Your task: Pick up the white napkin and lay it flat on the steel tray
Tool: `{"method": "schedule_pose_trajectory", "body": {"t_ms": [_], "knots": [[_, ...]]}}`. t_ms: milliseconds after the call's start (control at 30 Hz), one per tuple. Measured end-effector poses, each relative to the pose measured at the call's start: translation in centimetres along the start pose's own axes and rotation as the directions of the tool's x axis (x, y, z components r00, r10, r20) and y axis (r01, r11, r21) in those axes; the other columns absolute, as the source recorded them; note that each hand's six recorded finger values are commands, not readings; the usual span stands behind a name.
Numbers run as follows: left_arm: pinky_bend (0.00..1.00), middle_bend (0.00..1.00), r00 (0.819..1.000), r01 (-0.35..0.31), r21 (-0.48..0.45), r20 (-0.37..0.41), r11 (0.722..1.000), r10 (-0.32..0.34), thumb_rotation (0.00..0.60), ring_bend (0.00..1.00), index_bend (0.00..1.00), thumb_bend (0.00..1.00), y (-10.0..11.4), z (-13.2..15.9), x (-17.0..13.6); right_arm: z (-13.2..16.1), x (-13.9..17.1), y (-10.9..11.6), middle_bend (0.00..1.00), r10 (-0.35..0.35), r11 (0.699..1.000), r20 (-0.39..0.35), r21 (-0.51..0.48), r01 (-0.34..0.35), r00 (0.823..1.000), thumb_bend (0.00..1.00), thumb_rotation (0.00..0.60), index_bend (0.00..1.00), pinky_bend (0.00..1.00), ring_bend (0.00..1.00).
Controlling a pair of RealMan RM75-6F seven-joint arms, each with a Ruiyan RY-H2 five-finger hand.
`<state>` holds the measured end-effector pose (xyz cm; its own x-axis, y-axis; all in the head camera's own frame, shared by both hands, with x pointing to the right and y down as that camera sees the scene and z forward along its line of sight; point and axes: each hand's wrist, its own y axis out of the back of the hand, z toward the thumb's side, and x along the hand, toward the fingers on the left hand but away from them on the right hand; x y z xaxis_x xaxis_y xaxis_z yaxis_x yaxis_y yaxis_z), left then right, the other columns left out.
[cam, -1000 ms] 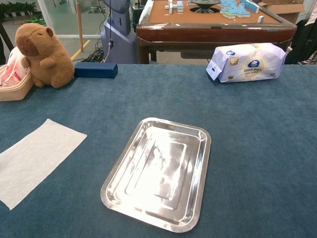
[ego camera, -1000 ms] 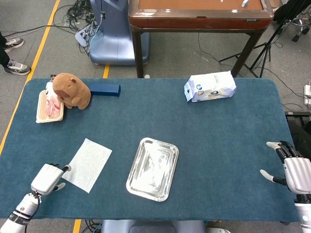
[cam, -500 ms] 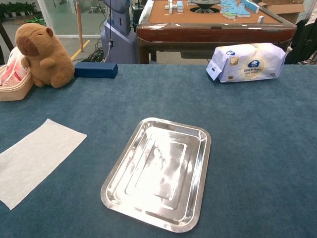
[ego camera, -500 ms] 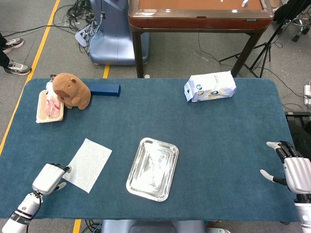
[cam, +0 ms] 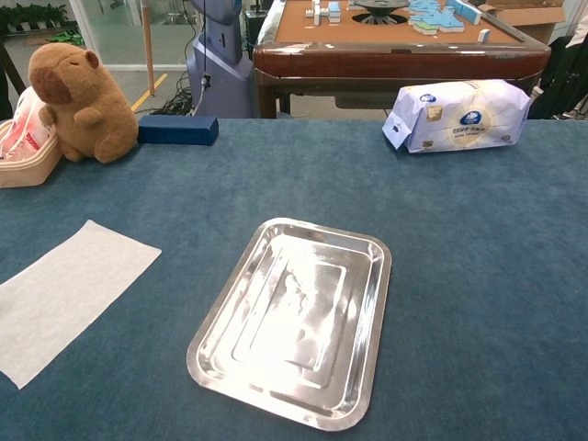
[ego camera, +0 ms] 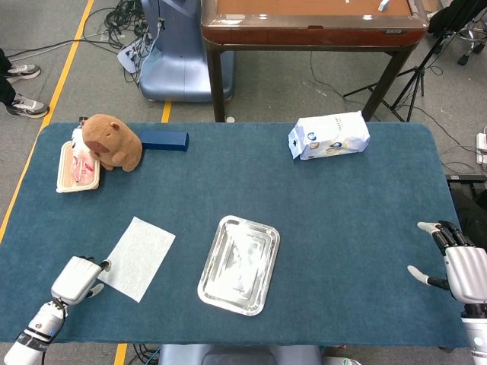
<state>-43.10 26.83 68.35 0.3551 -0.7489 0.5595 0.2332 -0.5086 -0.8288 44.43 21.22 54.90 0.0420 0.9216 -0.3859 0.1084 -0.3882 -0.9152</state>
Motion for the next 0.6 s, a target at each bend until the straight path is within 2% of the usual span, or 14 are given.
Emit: {"method": "schedule_pose_trajectory", "body": {"t_ms": [600], "knots": [[0.73,0.89,1.000,0.018,-0.002,-0.004,1.000,-0.018,0.600,0.64,0.52,0.17,-0.52,0.06,0.10,-0.02,0.00,-0.03,0.29,0.002,1.000,0.001,0.003,-0.002,1.000,0.00,0.600,0.25,0.36,0.17]]}}
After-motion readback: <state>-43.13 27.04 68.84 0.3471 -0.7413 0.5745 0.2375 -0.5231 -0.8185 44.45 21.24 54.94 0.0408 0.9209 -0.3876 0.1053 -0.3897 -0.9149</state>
